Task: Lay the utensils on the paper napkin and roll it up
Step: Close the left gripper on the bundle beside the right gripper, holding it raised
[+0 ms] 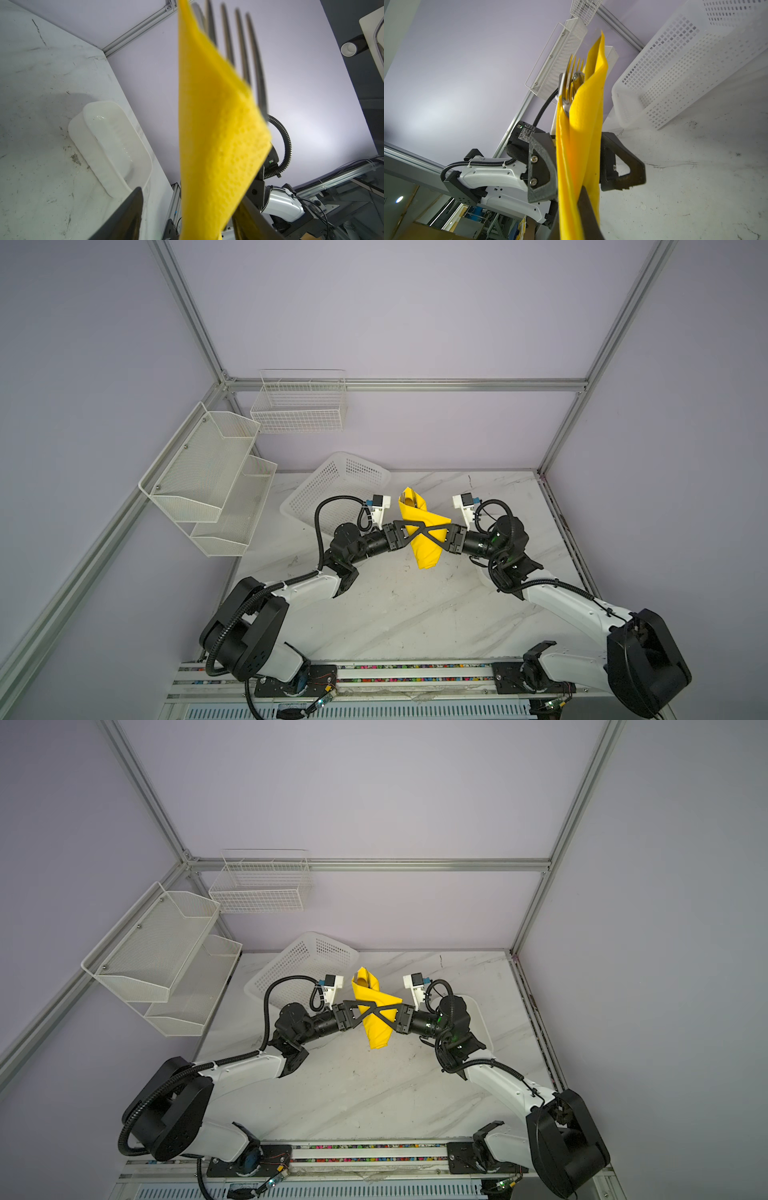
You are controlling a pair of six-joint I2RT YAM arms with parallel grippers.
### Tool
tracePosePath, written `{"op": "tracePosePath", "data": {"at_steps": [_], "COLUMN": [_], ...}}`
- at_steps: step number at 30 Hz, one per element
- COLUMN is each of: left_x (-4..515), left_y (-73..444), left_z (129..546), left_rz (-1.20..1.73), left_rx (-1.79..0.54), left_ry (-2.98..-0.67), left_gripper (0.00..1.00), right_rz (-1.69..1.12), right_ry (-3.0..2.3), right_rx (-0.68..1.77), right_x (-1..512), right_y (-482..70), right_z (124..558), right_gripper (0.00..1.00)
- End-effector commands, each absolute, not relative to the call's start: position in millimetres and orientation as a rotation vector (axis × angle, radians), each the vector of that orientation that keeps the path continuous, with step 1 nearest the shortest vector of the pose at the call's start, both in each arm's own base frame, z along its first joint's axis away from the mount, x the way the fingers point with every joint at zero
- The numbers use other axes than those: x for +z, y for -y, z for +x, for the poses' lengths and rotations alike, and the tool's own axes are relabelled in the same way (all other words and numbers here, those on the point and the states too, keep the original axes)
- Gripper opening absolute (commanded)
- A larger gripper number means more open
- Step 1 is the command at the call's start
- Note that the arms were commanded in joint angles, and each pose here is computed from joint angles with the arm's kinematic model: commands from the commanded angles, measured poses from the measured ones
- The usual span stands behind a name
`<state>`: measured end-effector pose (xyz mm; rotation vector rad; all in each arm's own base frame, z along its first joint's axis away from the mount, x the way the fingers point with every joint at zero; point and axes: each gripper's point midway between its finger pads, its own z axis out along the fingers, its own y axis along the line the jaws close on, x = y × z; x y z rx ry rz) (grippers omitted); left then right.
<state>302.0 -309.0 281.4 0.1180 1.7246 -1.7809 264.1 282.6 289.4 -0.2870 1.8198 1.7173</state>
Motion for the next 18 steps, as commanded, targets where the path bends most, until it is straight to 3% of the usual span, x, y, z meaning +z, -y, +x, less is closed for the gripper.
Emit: {"op": "tracePosePath", "data": {"at_steps": [1,10,18], "left_x": [339.9,347.0,346.6], "left_y": [303.4,301.9,303.7], "left_z": [297.5,294.2,294.2], "left_rz": [0.204,0.218,0.224], "left_rx": [-1.811,-1.828,-1.842], "left_ry": [-1.53,-1.495,-1.5], "left_gripper": [0.59,0.48,0.44], "right_rz": [-0.36,-0.366,-0.386], "right_ry": [-1.699,-1.69,-1.668], "right_rx": [1.739,1.768,1.808], "right_x": [322.8,324.8,330.4], "right_y": [-283.2,-284.5,-285.8], "right_z": [259.7,258.4,254.2], "right_gripper": [0.07,0.07,0.07]}}
